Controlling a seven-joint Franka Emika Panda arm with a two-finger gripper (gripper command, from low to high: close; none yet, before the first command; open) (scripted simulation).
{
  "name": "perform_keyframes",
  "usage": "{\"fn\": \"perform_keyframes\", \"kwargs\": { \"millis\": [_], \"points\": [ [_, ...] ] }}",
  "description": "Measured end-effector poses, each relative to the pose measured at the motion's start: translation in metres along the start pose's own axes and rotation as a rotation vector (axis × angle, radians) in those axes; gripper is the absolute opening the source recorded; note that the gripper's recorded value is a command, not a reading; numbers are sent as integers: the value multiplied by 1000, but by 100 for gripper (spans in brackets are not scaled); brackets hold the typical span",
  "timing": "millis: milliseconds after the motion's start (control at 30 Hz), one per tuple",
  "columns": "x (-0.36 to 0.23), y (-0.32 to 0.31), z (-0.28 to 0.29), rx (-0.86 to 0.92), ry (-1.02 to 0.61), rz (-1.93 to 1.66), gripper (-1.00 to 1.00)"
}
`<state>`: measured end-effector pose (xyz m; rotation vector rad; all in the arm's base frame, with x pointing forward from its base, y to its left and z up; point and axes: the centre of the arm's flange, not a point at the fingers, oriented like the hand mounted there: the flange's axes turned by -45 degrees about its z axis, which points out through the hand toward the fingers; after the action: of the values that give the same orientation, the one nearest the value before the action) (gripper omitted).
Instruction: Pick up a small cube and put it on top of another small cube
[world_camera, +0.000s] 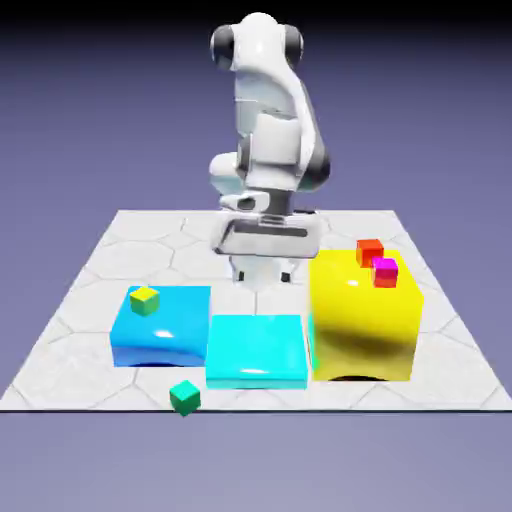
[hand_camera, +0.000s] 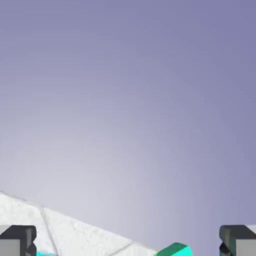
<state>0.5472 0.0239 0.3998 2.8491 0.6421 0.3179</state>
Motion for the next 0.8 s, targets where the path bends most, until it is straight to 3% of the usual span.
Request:
{"fn": "perform_keyframes", "kwargs": {
  "millis": [400, 800],
  "points": [
    [57, 19, 107, -22, -433, -262, 0],
    [70, 31, 222, -39, -879, -438, 0]
  ]
}}
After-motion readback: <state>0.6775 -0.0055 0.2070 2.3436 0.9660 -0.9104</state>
